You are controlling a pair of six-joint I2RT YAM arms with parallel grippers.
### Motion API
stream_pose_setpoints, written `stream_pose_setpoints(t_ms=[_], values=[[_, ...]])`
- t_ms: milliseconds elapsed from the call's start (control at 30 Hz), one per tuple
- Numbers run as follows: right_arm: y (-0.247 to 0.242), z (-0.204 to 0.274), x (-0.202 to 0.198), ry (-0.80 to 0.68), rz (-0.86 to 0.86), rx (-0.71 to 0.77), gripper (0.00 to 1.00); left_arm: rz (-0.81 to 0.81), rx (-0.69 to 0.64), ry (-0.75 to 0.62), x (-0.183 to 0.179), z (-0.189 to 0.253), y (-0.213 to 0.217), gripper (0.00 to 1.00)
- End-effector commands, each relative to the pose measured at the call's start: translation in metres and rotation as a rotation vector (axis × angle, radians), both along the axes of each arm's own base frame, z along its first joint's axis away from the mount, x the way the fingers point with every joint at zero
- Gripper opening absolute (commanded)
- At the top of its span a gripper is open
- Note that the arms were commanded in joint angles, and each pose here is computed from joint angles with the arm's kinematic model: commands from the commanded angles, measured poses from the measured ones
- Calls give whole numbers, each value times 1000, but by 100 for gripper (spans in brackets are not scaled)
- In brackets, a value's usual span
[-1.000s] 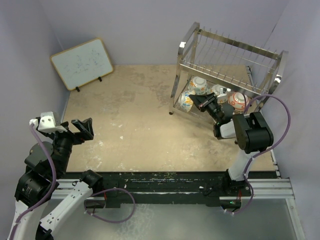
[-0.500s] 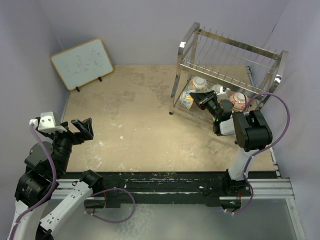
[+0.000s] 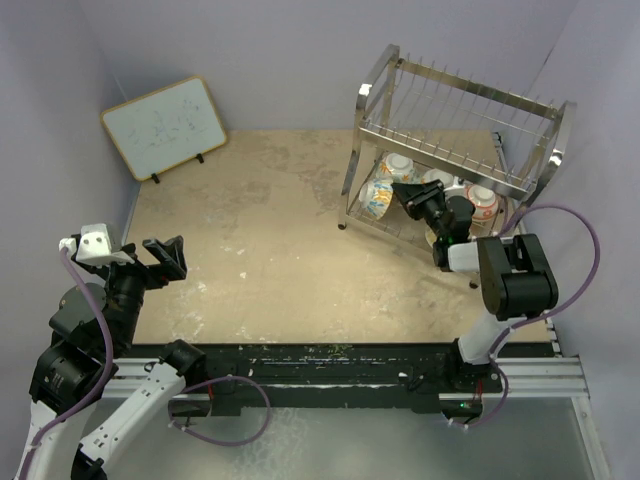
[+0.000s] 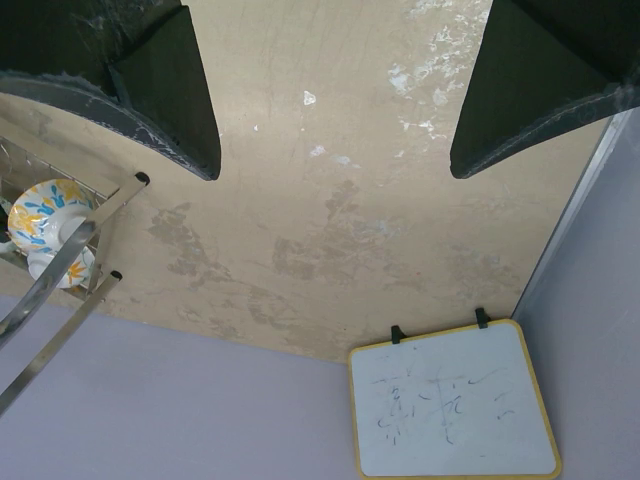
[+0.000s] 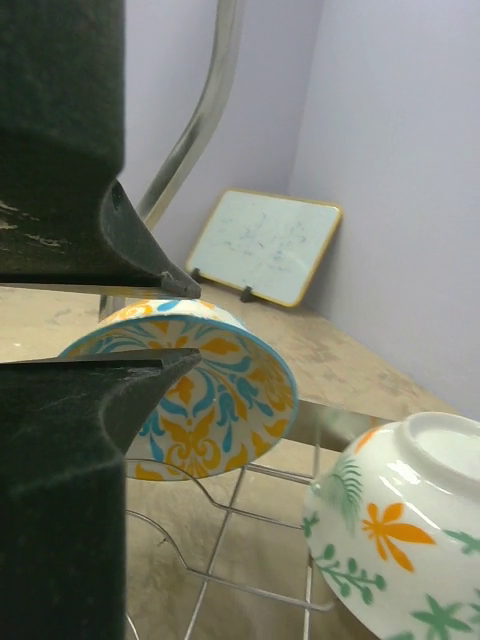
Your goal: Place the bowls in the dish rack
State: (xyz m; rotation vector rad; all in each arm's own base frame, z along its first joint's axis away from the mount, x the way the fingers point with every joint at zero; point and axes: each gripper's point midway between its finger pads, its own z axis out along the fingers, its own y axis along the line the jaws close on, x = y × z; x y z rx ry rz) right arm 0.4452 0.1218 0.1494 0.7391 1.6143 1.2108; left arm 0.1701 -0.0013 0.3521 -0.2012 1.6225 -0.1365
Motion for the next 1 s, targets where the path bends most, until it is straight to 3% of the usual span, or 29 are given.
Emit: stream_pose_setpoints(t_ms=[0,267,367,567,967], values=[[-22,10,-1,10,-114,-109,29,-5,-12,-35,1,11,-1,99],[-43,12,-12,61,-202,-236,32,-13,-13,-33,3,9,-4,99],[-47,14,-12,74,-205,-310,40,-19,-16,-32,4,8,-5,99],[-26,19,-5,47,-99,-337,52,-29,-24,-28,5,7,-8,99],[40,45,8,-100,85,-285,56,-20,-16,-19,5,4,-7,99]])
